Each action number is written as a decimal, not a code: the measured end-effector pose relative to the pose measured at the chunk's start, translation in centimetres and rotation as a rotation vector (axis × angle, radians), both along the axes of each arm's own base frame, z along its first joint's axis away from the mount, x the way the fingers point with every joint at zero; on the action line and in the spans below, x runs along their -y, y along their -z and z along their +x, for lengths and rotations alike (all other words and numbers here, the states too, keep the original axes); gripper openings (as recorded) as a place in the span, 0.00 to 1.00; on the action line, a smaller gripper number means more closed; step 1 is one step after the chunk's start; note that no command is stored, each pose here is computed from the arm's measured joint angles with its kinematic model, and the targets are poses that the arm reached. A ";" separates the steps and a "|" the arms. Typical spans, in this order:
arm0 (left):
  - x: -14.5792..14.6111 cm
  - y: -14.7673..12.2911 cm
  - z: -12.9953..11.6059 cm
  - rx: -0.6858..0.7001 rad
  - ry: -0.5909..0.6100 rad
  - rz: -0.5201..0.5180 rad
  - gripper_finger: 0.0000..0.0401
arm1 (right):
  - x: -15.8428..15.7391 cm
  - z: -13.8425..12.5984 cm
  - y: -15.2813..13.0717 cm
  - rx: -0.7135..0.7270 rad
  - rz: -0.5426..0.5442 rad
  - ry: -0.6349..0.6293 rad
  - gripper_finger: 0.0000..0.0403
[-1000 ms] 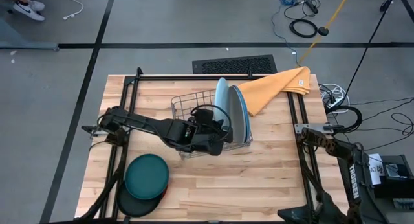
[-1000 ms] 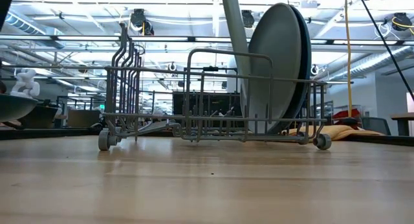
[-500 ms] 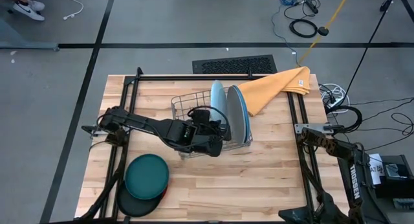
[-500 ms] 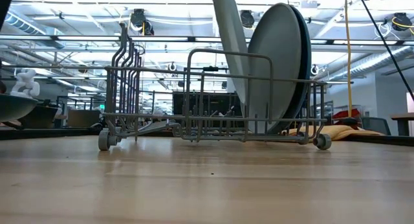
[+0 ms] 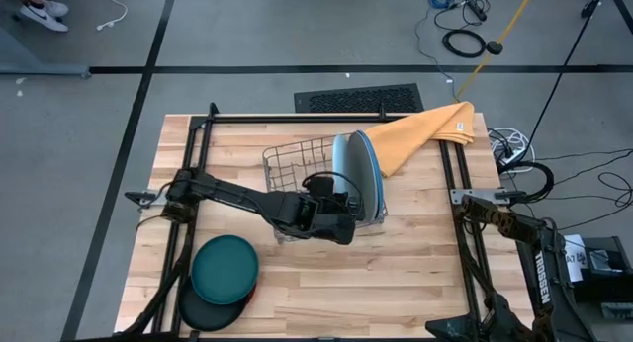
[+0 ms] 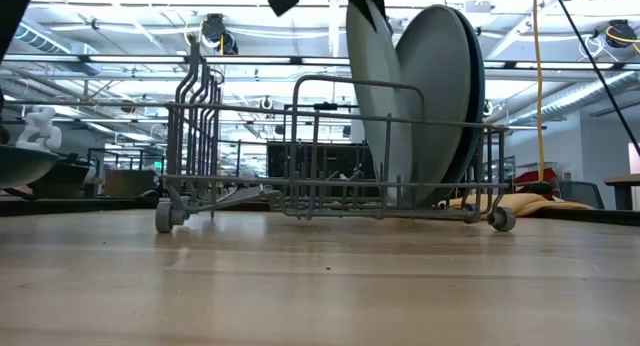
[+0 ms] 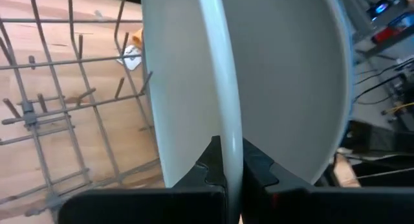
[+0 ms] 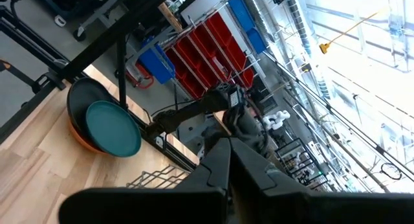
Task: Sort dishes
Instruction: Put the light blue plate into the green dish rack
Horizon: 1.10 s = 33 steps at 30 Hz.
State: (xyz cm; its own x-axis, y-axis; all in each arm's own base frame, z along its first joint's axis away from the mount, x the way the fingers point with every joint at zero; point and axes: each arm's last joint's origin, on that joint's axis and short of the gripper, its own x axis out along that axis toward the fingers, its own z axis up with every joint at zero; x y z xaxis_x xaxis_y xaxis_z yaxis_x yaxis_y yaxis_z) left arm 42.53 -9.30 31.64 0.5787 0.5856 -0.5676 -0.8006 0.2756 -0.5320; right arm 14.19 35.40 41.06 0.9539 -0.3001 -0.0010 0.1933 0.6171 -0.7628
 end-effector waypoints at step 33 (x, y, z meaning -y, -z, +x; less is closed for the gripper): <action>3.6 -2.3 -2.6 0.129 -0.068 0.105 0.02 | 0.1 -0.4 0.1 -0.007 -0.025 -0.008 0.00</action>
State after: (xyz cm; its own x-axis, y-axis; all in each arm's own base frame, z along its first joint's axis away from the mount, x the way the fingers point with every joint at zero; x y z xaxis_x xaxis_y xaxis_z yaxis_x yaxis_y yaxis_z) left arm 39.96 -12.94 33.91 0.6000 0.6782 -0.4244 -0.7460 0.2827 -0.6029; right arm 13.82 35.32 40.96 0.9564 -0.2921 -0.0001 0.1830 0.5991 -0.7795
